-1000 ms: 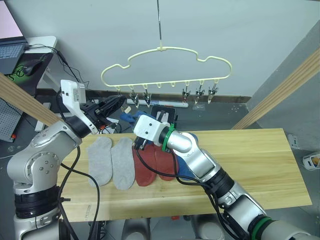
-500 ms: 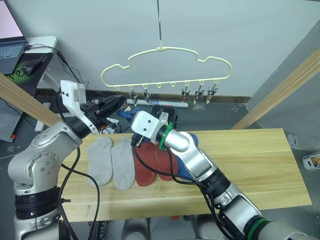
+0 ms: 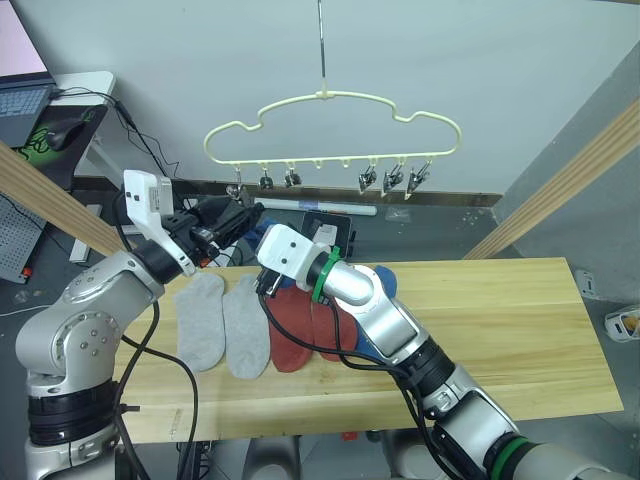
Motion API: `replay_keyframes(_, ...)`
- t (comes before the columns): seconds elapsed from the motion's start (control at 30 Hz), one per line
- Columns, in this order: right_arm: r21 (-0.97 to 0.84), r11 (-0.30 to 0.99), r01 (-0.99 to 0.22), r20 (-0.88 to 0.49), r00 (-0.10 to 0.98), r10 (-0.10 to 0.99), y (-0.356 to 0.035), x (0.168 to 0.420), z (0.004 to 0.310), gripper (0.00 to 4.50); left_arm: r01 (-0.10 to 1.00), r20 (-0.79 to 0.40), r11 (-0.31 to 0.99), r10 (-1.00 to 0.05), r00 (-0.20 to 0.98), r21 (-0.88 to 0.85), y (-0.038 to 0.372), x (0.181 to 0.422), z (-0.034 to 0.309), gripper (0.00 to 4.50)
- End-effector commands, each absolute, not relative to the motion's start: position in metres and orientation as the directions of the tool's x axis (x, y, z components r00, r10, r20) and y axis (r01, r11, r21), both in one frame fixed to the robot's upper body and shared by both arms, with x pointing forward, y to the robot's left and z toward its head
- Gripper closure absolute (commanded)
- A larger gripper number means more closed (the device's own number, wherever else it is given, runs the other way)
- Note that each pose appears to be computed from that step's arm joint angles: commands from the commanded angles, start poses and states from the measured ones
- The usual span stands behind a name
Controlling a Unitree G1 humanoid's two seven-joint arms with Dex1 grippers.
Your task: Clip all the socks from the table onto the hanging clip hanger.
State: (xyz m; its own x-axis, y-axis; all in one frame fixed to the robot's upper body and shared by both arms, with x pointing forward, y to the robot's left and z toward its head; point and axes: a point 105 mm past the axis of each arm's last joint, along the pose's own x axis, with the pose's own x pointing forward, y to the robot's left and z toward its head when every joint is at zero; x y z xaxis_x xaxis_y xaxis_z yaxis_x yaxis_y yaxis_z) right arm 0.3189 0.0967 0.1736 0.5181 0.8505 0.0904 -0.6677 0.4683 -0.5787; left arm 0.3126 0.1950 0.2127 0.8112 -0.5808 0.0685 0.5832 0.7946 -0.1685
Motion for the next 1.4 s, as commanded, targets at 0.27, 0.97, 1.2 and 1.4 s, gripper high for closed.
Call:
replay_keyframes(0.27,-0.579,0.481,-0.659,0.138,0.502,0.854,0.103,0.316,0.186,4.5,0.587,0.018,0.809,-0.587,0.809,-0.027,0.202,0.299,0.21,0.68)
replay_keyframes(0.97,-0.549,0.499,-0.671,0.132,0.52,0.844,0.097,0.318,0.186,3.07,0.571,-0.035,0.819,-0.57,0.821,0.055,0.21,0.295,0.193,0.65)
replay_keyframes(1.2,-0.561,0.481,-0.674,0.119,0.509,0.852,0.096,0.314,0.186,1.02,0.572,-0.033,0.819,-0.571,0.821,0.051,0.21,0.294,0.193,0.65)
replay_keyframes(1.4,-0.566,0.479,-0.671,0.11,0.515,0.85,0.089,0.311,0.188,1.02,0.56,-0.032,0.827,-0.559,0.828,0.055,0.214,0.294,0.194,0.65)
